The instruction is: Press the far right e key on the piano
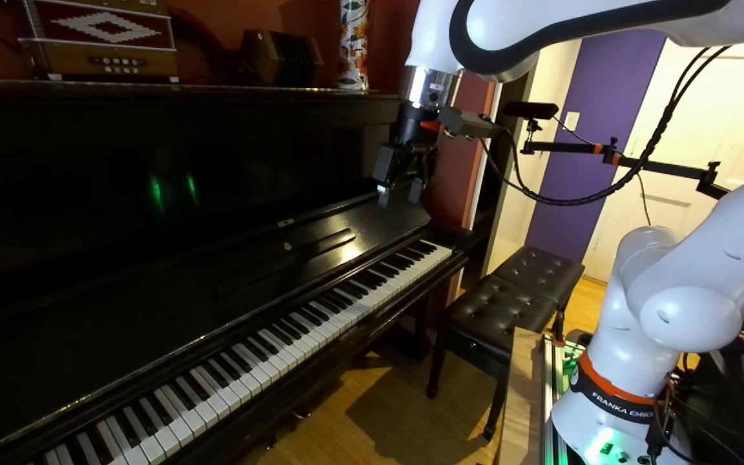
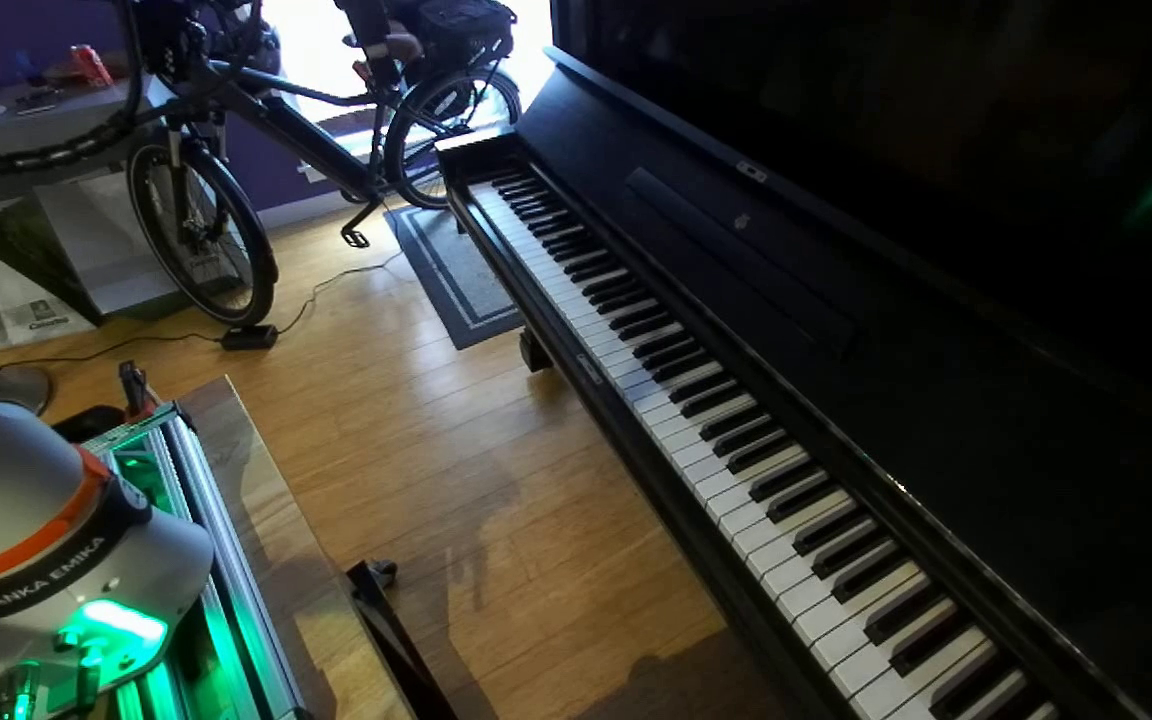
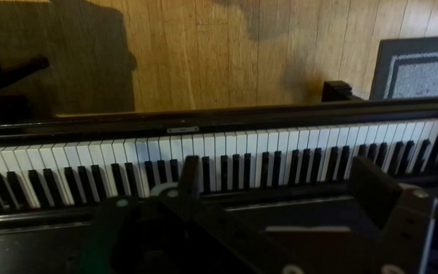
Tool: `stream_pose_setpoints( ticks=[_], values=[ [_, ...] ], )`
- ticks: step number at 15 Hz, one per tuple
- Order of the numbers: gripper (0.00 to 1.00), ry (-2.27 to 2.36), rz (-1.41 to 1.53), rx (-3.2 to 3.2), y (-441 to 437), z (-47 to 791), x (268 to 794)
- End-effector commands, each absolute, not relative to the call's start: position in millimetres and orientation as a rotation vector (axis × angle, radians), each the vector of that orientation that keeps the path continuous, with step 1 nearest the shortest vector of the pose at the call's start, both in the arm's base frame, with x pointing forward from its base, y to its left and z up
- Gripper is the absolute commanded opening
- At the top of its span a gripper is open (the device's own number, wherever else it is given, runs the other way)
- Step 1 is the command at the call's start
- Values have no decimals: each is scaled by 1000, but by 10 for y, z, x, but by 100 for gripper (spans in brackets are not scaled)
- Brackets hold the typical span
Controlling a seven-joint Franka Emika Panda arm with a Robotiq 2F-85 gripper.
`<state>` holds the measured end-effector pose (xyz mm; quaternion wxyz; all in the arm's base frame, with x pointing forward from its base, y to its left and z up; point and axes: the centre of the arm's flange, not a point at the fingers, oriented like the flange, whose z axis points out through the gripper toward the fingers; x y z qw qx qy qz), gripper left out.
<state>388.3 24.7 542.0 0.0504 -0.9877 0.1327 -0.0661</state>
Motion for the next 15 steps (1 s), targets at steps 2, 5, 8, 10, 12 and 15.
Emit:
stream_pose_setpoints(
  ticks=[2,5,8,10,12,15],
  values=[
    [100,677,-317,-2940,-532,5538,4146],
    [100,833,-398,-2876,-1036,5524,4284],
    [100,1000,-445,-2804,-1602,5480,4377],
    [100,1161,-451,-2739,-1991,5429,4420],
    [100,1315,-426,-2676,-2350,5351,4407],
    [100,1515,-393,-2590,-2753,5110,4467]
  ],
)
